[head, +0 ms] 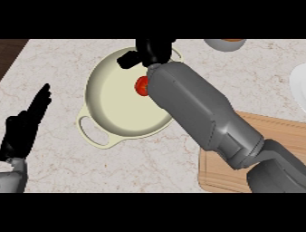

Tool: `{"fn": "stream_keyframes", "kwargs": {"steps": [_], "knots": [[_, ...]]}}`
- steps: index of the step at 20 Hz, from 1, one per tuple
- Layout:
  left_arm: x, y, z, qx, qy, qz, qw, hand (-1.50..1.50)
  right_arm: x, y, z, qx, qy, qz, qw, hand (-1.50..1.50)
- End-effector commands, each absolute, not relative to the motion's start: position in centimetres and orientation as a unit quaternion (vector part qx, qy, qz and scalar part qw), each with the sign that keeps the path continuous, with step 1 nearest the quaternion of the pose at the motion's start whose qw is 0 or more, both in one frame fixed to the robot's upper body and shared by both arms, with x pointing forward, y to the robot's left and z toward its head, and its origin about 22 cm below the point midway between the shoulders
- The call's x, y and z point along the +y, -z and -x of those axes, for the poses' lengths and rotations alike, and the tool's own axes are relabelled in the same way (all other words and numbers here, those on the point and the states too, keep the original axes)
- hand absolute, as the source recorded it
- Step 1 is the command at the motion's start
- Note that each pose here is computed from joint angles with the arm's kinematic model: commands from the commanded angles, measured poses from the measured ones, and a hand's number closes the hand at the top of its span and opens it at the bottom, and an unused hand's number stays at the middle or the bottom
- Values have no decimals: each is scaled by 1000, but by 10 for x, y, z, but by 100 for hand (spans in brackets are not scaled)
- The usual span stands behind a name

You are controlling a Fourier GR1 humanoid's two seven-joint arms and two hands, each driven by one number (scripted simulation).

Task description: Pick the tomato from the cutting board and place it in the pot

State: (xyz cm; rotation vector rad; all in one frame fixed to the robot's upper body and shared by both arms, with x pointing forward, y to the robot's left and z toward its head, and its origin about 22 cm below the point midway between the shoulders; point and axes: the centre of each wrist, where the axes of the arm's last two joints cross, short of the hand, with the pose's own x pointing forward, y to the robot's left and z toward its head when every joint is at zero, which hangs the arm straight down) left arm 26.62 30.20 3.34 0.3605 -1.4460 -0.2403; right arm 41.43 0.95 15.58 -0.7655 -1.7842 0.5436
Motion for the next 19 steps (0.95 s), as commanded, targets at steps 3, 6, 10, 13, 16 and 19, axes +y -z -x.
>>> {"fn": "stream_keyframes", "kwargs": {"steps": [3,6,10,13,16,19], "knots": [[308,-32,-264,-652,99,-174,732,0,6,-160,-406,-813,-87,250,518,-150],[302,-23,-260,-648,106,-177,734,0,6,-174,-408,-813,-68,206,540,-150],[306,-23,-256,-648,90,-185,734,0,9,-181,-408,-808,-86,155,562,-150],[324,-19,-236,-643,86,-189,737,0,-6,-152,-406,-807,-78,127,572,-150],[311,-24,-239,-630,73,-191,749,0,-15,-120,-388,-811,-68,114,570,-150],[328,-29,-236,-627,69,-200,750,0,-37,-105,-377,-812,-69,93,572,-150]]}}
